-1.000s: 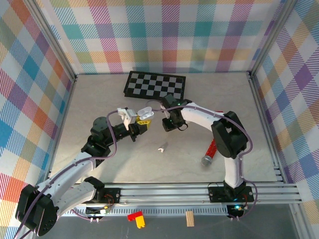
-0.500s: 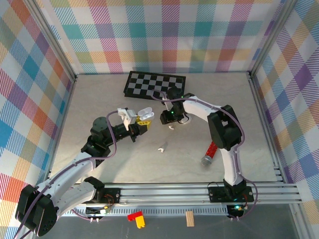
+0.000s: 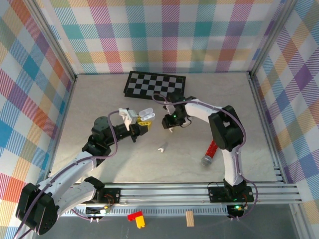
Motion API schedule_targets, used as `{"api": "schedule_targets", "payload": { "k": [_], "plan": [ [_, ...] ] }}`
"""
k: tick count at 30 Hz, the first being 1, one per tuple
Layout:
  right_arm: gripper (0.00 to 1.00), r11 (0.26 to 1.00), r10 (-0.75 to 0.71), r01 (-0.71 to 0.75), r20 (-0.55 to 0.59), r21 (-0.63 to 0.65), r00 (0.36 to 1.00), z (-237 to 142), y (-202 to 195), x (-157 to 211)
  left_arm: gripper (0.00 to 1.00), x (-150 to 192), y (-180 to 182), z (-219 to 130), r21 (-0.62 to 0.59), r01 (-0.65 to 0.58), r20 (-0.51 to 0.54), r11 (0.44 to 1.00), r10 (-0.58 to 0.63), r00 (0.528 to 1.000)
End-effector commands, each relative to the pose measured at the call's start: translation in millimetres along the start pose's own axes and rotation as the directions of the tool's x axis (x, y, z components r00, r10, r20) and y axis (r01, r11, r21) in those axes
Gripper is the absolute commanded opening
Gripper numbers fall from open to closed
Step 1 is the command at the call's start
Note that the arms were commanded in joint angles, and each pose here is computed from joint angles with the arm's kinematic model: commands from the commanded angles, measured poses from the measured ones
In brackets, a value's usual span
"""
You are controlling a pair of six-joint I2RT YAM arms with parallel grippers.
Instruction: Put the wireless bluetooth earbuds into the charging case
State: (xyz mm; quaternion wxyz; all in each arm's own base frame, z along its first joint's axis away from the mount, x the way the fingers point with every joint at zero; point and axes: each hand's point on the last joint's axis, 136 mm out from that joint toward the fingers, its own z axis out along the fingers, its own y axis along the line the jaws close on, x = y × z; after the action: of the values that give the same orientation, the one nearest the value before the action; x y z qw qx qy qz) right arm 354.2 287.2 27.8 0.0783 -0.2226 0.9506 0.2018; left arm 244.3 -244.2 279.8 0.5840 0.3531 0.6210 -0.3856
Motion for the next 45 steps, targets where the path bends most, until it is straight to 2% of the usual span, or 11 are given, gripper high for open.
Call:
{"api": "schedule_targets", "payload": {
  "k": [1, 12, 24, 31, 34, 39, 45],
  "plan": [
    [0.45, 1.000, 0.007, -0.008, -0.015, -0.012, 1.000, -10.4, 1.8, 10.2, 0.00, -15.5, -4.4, 1.8, 0.037, -0.025, 0.044, 0.999, 0.023, 0.999],
    [0.41, 0.999, 0.044, -0.044, -0.017, -0.026, 0.999, -12.8, 0.2, 24.4, 0.00, -14.7, -3.6, 4.7, 0.044, -0.014, 0.035, 0.999, 0.012, 0.999],
    [0.29, 0.995, 0.100, -0.100, -0.019, -0.013, 0.995, -0.1, -9.2, 20.5, 0.00, -13.3, -3.3, 7.2, 0.054, -0.008, 0.033, 0.999, 0.006, 0.999],
    [0.20, 0.996, 0.083, -0.084, -0.011, -0.008, 0.996, -1.5, -10.0, 20.8, 0.00, -11.7, -2.4, 6.9, 0.047, -0.010, 0.029, 0.999, 0.009, 1.000],
    [0.19, 0.998, 0.062, -0.062, 0.034, -0.003, 0.997, -10.4, -8.6, 16.1, 0.00, -10.6, -0.8, 7.7, 0.041, -0.011, 0.027, 0.999, 0.010, 1.000],
    [0.18, 0.999, -0.001, -0.006, 0.176, 0.039, 0.984, -37.7, -8.2, 2.8, 0.00, -1.5, 5.9, 9.8, 0.012, 0.002, 0.022, 1.000, -0.002, 1.000],
    [0.17, 0.991, -0.096, 0.052, 0.373, 0.126, 0.923, -89.6, -6.3, -11.8, 0.00, 12.3, 19.6, 15.3, -0.040, 0.049, 0.014, 0.998, -0.048, 0.999]
  ]
}}
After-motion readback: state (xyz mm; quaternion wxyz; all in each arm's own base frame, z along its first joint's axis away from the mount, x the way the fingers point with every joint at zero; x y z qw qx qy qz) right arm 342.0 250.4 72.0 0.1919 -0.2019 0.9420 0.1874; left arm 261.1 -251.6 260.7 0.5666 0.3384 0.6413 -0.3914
